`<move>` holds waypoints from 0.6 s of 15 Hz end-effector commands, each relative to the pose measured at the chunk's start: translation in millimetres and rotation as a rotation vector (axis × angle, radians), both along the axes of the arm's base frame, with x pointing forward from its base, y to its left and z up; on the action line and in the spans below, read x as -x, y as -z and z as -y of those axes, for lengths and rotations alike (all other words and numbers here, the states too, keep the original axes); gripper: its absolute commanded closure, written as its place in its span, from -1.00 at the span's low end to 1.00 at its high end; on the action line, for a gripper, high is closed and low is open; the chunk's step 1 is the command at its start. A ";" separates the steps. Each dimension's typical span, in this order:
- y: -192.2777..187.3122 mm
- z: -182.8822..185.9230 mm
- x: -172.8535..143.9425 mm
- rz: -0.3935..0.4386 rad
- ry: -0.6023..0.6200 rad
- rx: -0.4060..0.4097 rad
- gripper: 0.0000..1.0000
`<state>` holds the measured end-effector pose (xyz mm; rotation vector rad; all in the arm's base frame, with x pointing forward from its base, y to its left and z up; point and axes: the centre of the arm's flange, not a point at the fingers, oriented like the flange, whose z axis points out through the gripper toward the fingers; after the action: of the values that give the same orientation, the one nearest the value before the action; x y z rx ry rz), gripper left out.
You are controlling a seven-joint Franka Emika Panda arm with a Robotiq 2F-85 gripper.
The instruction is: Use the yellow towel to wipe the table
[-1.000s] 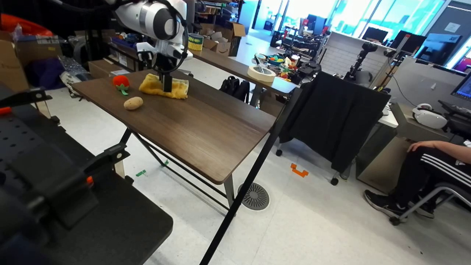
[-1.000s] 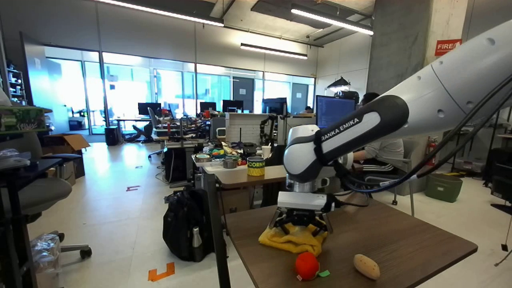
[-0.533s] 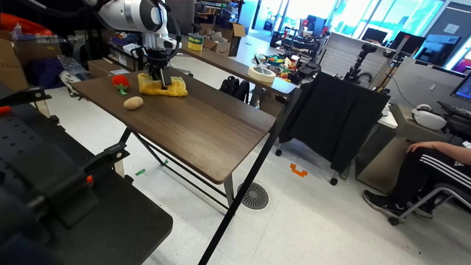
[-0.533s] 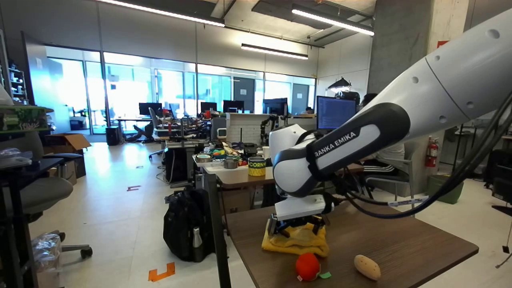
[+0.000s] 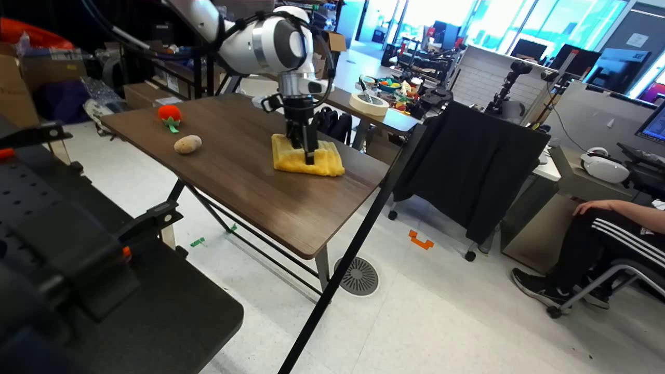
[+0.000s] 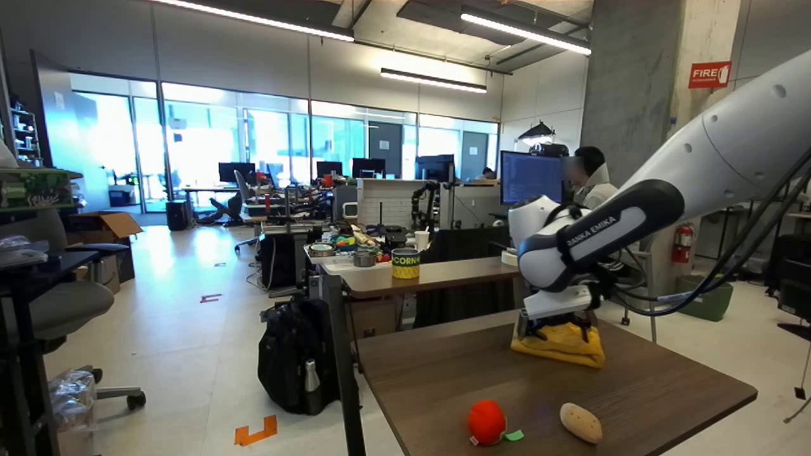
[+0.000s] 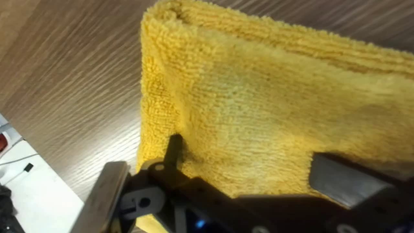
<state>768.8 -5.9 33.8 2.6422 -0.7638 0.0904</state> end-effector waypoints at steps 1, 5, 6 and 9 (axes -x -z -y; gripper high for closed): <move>0.5 58.4 8.7 0.013 0.085 -0.071 -1.00; 11.3 53.1 30.6 -0.038 0.043 -0.200 -1.00; 11.9 43.2 34.6 -0.049 0.004 -0.223 -1.00; 0.2 -6.3 47.5 -0.049 -0.134 -0.292 -1.00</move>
<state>763.7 -46.9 30.9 2.8288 -0.7666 -0.0265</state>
